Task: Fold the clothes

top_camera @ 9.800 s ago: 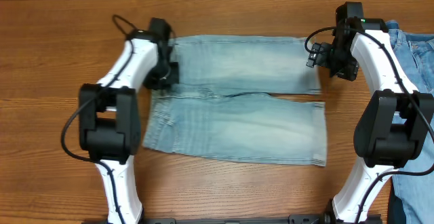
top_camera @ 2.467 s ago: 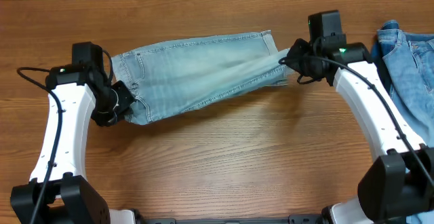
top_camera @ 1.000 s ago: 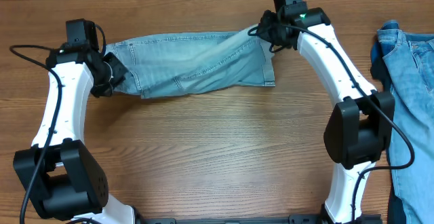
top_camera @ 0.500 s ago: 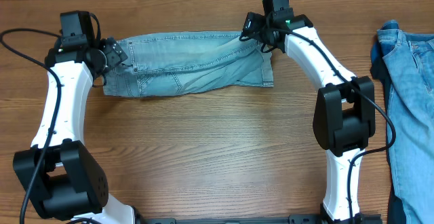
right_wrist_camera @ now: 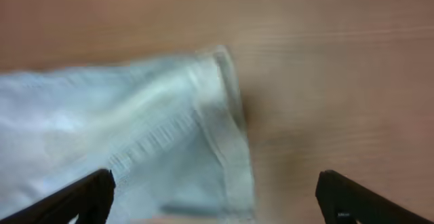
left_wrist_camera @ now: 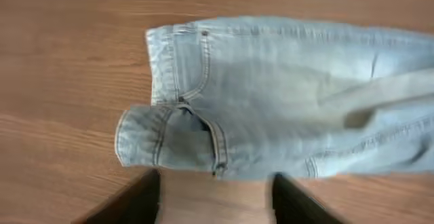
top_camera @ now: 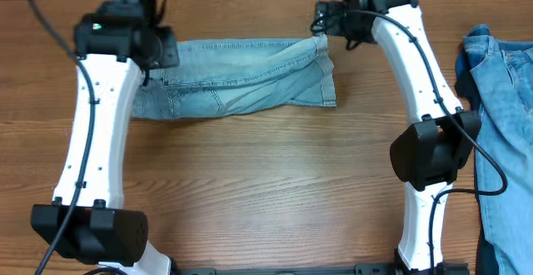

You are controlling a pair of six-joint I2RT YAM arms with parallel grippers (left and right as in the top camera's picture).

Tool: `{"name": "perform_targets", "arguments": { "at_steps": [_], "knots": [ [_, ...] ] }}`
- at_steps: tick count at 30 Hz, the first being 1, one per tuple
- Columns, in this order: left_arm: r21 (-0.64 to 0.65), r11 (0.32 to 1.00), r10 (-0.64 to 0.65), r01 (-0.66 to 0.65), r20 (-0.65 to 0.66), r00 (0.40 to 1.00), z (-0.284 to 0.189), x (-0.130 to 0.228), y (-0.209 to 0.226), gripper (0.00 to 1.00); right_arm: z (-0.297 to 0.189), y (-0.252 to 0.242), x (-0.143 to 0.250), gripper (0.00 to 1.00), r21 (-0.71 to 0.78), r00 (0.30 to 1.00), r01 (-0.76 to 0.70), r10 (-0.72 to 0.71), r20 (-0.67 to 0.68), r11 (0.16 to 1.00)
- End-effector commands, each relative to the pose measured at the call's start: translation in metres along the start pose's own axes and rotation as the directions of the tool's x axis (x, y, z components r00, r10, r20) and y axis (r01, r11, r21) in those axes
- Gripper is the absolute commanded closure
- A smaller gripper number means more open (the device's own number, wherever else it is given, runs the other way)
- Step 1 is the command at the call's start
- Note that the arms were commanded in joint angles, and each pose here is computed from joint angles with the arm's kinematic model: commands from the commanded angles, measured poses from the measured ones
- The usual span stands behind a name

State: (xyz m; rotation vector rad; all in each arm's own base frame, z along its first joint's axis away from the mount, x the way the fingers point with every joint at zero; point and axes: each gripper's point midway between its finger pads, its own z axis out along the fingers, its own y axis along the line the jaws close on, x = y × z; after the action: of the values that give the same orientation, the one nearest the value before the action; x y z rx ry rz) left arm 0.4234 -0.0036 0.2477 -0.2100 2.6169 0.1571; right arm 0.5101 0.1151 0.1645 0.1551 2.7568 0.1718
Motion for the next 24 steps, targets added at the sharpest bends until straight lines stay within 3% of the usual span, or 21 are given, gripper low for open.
{"name": "perform_targets", "arguments": {
  "at_steps": [1, 5, 8, 11, 15, 16, 18, 20, 24],
  "knots": [
    [-0.016, 0.924, 0.38, -0.382, -0.065, 0.923, 0.008, 0.014, 0.007, 0.26, -0.013, -0.021, 0.009, 0.0, 0.034, 0.998, -0.038, 0.04, -0.05, 0.999],
    [-0.005, 0.801, 0.598, -0.599, -0.058, 0.8, 0.022, 0.006, 0.003, 0.25, -0.015, -0.042, 0.021, 0.0, 0.069, 0.991, -0.068, 0.076, -0.111, 0.995],
    [0.048, 0.717, 0.694, -0.695, -0.14, 0.706, 0.059, 0.018, -0.001, 0.28, -0.018, -0.053, 0.033, 0.0, 0.094, 0.982, -0.082, 0.097, -0.162, 0.992],
    [0.027, 0.692, 0.702, -0.721, -0.257, 0.664, 0.1, 0.028, 0.008, 0.32, -0.019, -0.056, 0.038, 0.0, 0.104, 0.977, -0.083, 0.102, -0.185, 0.991],
    [0.065, 0.683, 0.712, -0.728, -0.284, 0.642, 0.12, 0.037, 0.004, 0.33, -0.019, -0.056, 0.038, 0.0, 0.104, 0.977, -0.084, 0.102, -0.185, 0.991],
    [0.064, 0.681, 0.713, -0.729, -0.282, 0.642, 0.121, 0.036, 0.004, 0.38, -0.019, -0.056, 0.038, 0.0, 0.104, 0.978, -0.083, 0.102, -0.184, 0.991],
    [0.063, 0.673, 0.721, -0.737, -0.278, 0.635, 0.121, 0.035, 0.006, 0.61, -0.019, -0.056, 0.038, 0.0, 0.104, 0.978, -0.084, 0.102, -0.184, 0.991],
    [0.074, 0.656, 0.736, -0.751, -0.281, 0.616, 0.119, 0.037, 0.006, 0.51, -0.019, -0.056, 0.038, 0.0, 0.104, 0.978, -0.084, 0.102, -0.184, 0.991],
    [0.102, 0.602, 0.792, -0.792, -0.206, 0.575, 0.086, 0.024, 0.0, 0.44, -0.018, -0.056, 0.037, 0.0, 0.103, 0.978, -0.084, 0.102, -0.181, 0.991]
  ]
}}
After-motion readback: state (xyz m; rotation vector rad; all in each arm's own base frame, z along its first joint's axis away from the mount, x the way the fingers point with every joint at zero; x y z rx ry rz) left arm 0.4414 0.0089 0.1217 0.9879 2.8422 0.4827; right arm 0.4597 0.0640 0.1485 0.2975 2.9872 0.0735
